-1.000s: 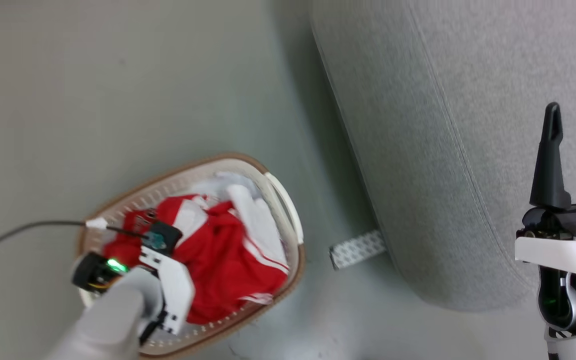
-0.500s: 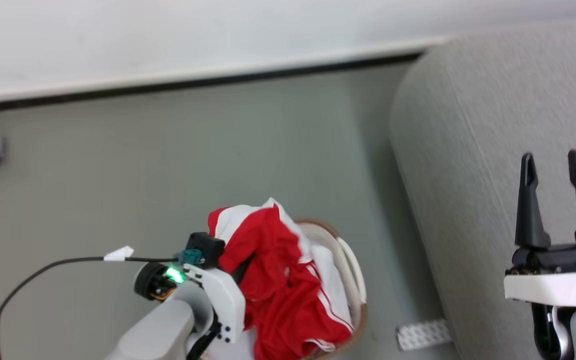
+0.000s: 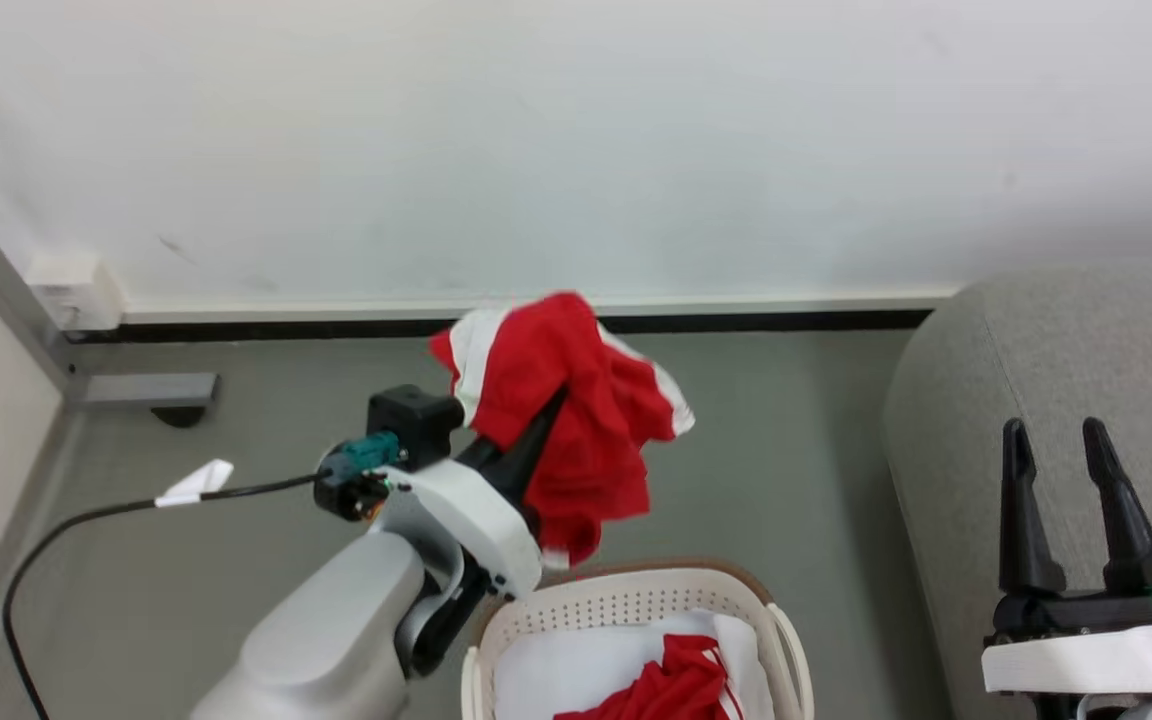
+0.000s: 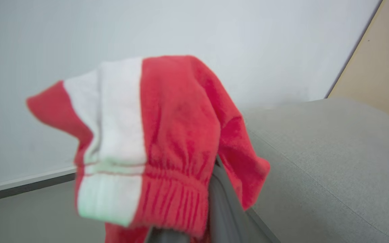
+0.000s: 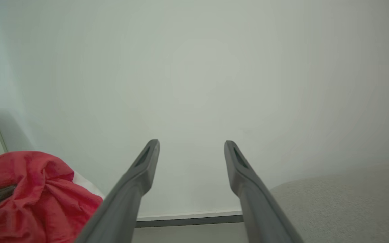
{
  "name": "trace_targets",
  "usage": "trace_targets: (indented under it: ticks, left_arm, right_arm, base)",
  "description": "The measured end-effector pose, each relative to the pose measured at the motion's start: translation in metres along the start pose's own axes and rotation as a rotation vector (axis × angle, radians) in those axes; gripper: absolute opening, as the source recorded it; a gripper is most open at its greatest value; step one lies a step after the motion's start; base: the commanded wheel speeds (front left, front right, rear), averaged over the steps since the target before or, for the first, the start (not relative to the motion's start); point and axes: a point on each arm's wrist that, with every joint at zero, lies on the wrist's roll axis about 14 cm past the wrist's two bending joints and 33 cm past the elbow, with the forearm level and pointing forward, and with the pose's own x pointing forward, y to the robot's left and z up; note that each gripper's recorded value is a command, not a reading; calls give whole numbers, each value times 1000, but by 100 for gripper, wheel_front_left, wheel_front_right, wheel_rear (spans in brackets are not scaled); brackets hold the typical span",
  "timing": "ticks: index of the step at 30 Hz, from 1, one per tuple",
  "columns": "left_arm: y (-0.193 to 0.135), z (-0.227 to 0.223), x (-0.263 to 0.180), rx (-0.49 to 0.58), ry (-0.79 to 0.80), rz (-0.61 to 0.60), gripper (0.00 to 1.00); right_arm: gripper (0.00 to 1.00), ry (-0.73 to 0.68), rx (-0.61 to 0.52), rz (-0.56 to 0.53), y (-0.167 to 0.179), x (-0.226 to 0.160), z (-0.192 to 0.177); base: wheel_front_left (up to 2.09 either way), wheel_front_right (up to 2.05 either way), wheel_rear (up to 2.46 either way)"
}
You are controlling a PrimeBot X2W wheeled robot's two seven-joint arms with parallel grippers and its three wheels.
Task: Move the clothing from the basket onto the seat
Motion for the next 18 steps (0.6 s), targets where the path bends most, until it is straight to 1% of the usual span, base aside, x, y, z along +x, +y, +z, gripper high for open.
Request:
trace_targets:
  ticks: [3,6,12,15,18]
  left_arm:
    - [0,37,-3,13,-98,10,0]
    - [-3,64,-7,31,-162,11,0]
    - [-11,82,-10,40,-196,-6,0]
    - [-15,83,-11,30,-198,-11,0]
    - [-19,81,-12,26,-192,-17,0]
  right_arm:
    - [100,4,9,44,16,-1,-1]
    - [100,20,11,77,27,-3,-6]
    - [100,52,3,163,55,-6,-17]
    - [100,82,0,250,80,-9,-25]
    - [100,133,-5,384,118,-17,-41]
  base:
    - [0,0,0]
    - [0,0,0]
    - [0,0,0]
    - [0,0,0]
    - [0,0,0]
